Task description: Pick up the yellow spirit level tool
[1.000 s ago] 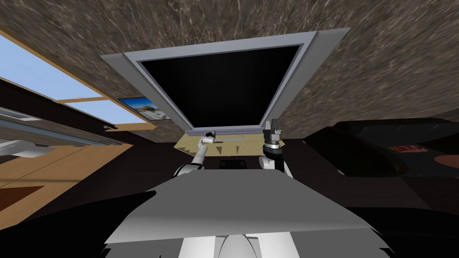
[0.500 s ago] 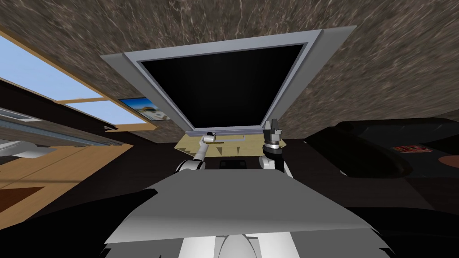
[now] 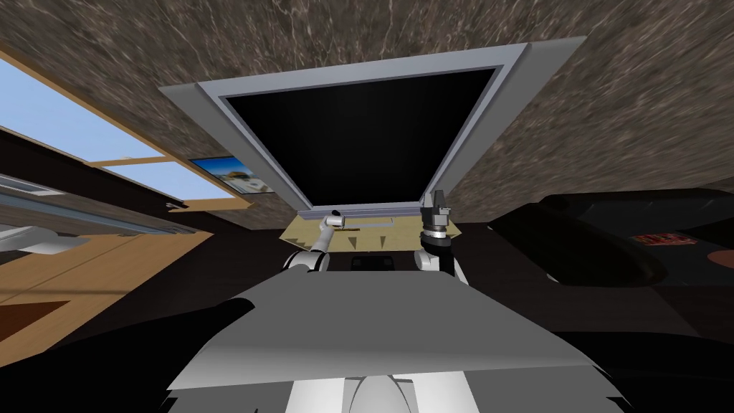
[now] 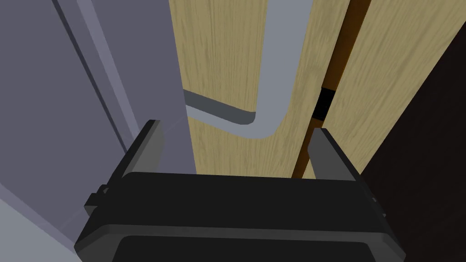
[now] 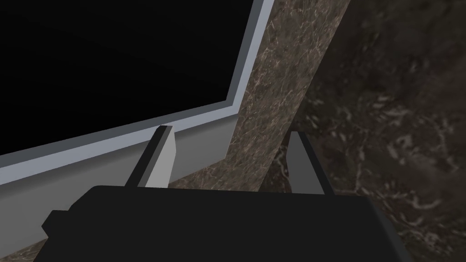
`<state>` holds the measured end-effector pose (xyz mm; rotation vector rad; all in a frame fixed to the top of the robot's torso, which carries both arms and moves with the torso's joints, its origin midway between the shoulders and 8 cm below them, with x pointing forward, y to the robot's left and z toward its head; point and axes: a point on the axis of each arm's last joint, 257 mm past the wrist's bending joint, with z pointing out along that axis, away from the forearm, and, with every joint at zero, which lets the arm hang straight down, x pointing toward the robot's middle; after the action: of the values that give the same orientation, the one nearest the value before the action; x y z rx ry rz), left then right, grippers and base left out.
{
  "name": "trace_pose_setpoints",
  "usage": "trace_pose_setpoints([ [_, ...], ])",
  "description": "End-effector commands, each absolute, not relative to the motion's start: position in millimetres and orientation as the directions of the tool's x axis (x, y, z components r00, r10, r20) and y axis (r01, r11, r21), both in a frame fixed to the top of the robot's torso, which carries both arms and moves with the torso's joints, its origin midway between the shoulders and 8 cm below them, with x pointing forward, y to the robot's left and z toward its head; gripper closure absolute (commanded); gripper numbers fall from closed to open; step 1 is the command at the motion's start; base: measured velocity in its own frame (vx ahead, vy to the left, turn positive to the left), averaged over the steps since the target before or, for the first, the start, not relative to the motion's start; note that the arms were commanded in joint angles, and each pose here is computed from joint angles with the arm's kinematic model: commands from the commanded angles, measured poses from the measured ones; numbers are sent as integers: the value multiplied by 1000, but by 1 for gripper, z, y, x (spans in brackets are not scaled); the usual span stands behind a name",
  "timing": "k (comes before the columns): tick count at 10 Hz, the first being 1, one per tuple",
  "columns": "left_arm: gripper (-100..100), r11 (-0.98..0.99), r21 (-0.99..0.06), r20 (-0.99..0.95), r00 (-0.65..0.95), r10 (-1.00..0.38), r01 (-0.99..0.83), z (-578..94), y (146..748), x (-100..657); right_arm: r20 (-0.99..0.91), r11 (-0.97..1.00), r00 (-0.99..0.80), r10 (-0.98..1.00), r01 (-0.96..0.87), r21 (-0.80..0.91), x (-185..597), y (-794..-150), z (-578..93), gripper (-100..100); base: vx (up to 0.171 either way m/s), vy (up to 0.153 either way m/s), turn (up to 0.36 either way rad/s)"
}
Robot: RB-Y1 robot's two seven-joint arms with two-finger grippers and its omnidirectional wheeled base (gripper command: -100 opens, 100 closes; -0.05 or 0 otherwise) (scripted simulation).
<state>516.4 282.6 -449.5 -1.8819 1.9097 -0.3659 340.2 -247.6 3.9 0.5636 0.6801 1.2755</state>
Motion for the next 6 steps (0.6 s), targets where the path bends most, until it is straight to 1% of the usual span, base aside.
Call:
trace_pose_setpoints([
  [1, -100, 33, -425, -114, 17, -993, -905, -458, 282, 508, -145, 208, 149, 978, -666, 717, 340, -248, 4, 0, 25, 77, 2],
  [2, -100, 31, -412, -115, 18, -993, -911, -462, 283, 504, -145, 208, 149, 978, -666, 717, 340, -248, 4, 0, 22, 64, -5],
  [3, -100, 30, -404, -115, 18, -993, -914, -466, 283, 501, -145, 208, 149, 978, -666, 717, 340, -248, 4, 0, 17, 20, -2],
  [4, -100, 23, -368, -109, 19, -994, -930, -468, 282, 497, -145, 208, 149, 978, -666, 717, 340, -248, 4, 0, 24, 43, 5],
  [6, -100, 15, -328, -102, 19, -995, -944, -472, 279, 491, -145, 208, 149, 978, -666, 717, 340, -248, 4, 0, 36, 53, -3],
])
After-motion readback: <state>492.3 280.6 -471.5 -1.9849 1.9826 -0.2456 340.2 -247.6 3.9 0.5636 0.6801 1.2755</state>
